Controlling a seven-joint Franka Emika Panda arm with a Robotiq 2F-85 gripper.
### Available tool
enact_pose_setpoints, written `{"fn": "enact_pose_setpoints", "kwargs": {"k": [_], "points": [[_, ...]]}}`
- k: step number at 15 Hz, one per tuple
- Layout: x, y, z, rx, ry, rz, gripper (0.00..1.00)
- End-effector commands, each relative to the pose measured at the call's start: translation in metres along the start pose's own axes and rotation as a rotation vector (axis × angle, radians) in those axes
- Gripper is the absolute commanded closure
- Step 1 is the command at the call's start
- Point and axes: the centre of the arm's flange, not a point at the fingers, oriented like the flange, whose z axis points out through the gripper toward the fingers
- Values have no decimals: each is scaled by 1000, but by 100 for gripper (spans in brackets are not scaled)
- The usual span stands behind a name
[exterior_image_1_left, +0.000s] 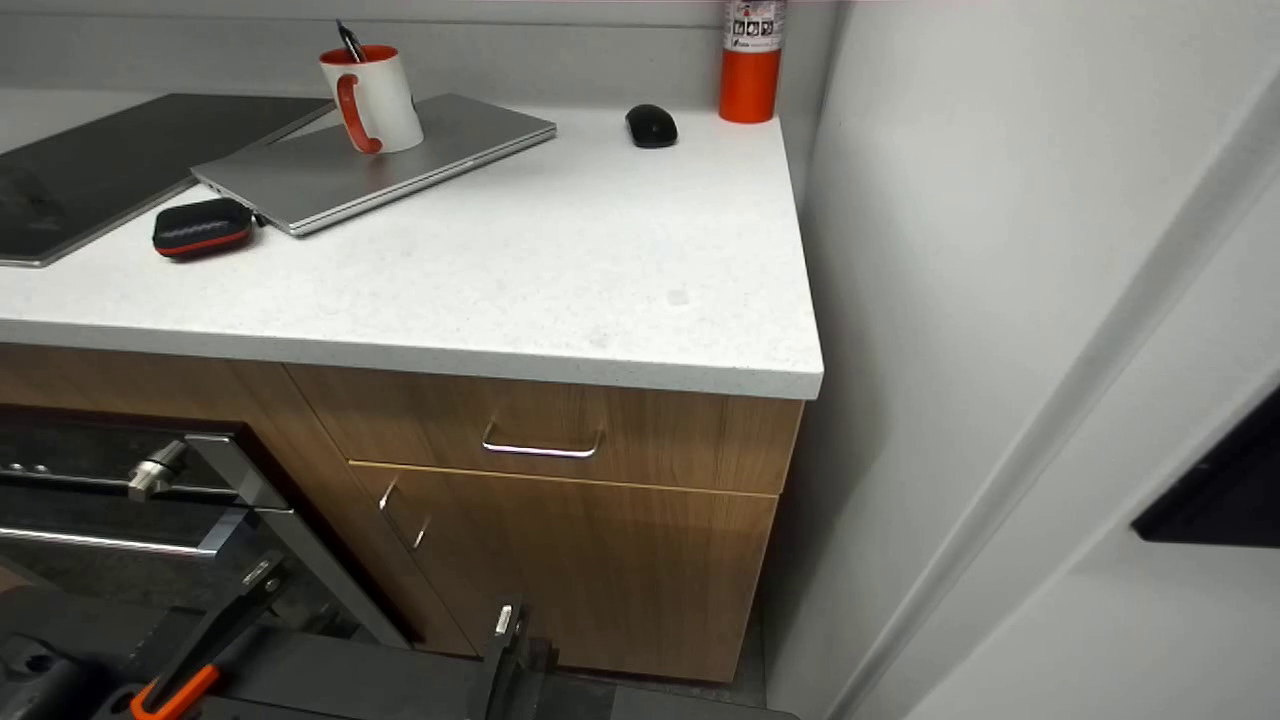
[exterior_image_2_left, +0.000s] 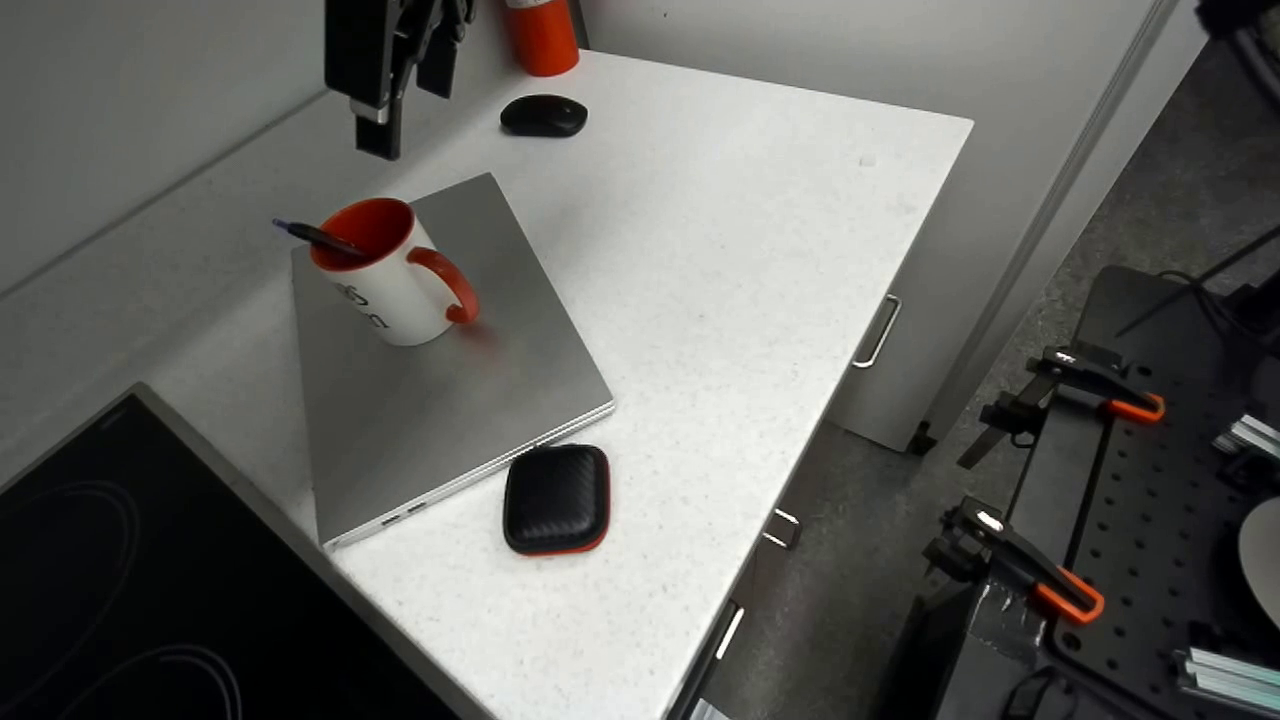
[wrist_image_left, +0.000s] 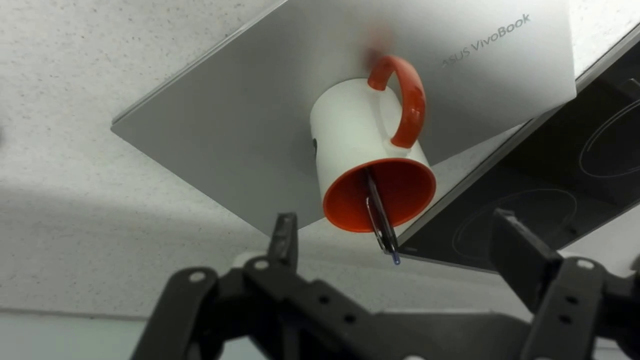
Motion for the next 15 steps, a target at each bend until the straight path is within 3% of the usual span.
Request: {"fn": "enact_pose_setpoints", "kwargs": {"k": [1,11,15], "points": [[0,0,0,0,0,0,0],[45,-43,49,5,115,-60,0],[53,-41,77,-9,134,-62,0]]}}
